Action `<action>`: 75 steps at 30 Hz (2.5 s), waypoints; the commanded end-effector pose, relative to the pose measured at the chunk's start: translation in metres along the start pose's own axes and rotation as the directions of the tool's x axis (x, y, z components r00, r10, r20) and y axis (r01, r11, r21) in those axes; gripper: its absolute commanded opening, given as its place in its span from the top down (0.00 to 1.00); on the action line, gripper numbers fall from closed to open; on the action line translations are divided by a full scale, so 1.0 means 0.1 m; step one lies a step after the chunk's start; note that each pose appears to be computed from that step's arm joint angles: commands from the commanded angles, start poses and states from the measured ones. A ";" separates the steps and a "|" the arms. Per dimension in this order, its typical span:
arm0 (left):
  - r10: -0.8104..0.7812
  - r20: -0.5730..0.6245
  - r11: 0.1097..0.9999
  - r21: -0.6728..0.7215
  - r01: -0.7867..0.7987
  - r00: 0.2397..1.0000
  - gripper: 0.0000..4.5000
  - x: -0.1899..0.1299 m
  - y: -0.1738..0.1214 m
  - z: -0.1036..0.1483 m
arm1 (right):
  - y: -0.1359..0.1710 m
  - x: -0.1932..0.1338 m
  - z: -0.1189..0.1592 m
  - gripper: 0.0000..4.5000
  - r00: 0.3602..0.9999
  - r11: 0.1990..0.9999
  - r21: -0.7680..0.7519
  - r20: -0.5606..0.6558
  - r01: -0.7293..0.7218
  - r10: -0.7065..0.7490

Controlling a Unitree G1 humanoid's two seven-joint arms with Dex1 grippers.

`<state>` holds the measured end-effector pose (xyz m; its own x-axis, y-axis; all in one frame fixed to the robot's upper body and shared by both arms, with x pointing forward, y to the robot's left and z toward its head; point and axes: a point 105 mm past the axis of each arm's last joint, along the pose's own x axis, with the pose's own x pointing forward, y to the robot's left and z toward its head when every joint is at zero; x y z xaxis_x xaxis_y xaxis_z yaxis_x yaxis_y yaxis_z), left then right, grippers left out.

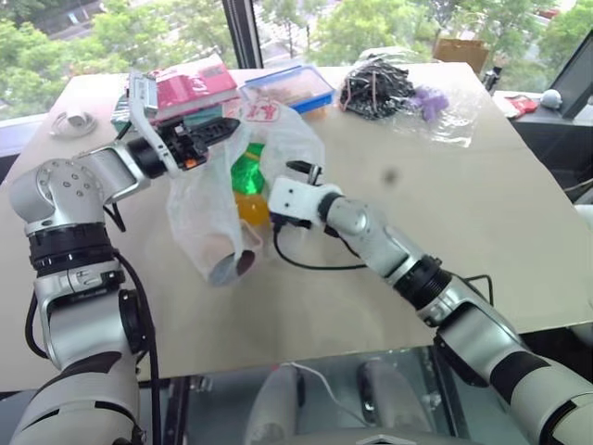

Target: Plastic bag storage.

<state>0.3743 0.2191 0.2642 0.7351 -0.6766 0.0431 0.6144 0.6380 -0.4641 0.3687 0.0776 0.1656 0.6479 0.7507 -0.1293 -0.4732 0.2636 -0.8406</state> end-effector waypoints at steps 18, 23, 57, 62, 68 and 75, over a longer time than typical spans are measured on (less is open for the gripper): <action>0.049 0.074 0.997 0.060 -0.053 0.996 1.00 -0.15 0.06 0.23 | -0.55 -0.17 -0.66 0.02 0.922 0.918 -0.271 -0.177 0.290 -0.343; 0.019 0.050 0.997 0.075 -0.022 0.999 1.00 -0.08 0.00 0.17 | -0.59 -0.34 -0.71 0.21 0.913 0.927 -0.079 -0.161 0.365 -0.374; -0.023 0.073 0.997 0.074 0.017 0.997 1.00 -0.03 -0.19 0.06 | -0.47 -0.26 -0.10 0.44 0.938 0.937 -0.103 0.135 0.335 -0.320; -0.014 0.074 0.997 0.072 0.008 0.997 1.00 -0.04 -0.18 0.05 | -0.38 -0.35 0.04 0.44 0.953 0.955 0.168 0.140 0.243 -0.267; -0.012 0.072 0.998 0.068 0.007 0.997 1.00 -0.02 -0.19 0.04 | -0.35 -0.43 0.06 0.44 0.973 0.918 0.365 0.100 0.158 -0.207; -0.022 0.058 0.997 0.070 0.018 0.998 1.00 0.01 -0.21 0.02 | -0.42 -0.28 -0.10 0.44 0.985 0.893 0.422 0.007 0.155 -0.174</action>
<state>0.3681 0.2071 0.2596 0.7517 -0.6569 0.0586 0.6097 0.6583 -0.4414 0.3749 0.0371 0.1818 0.7186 0.6949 -0.0267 -0.5847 0.5830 -0.5641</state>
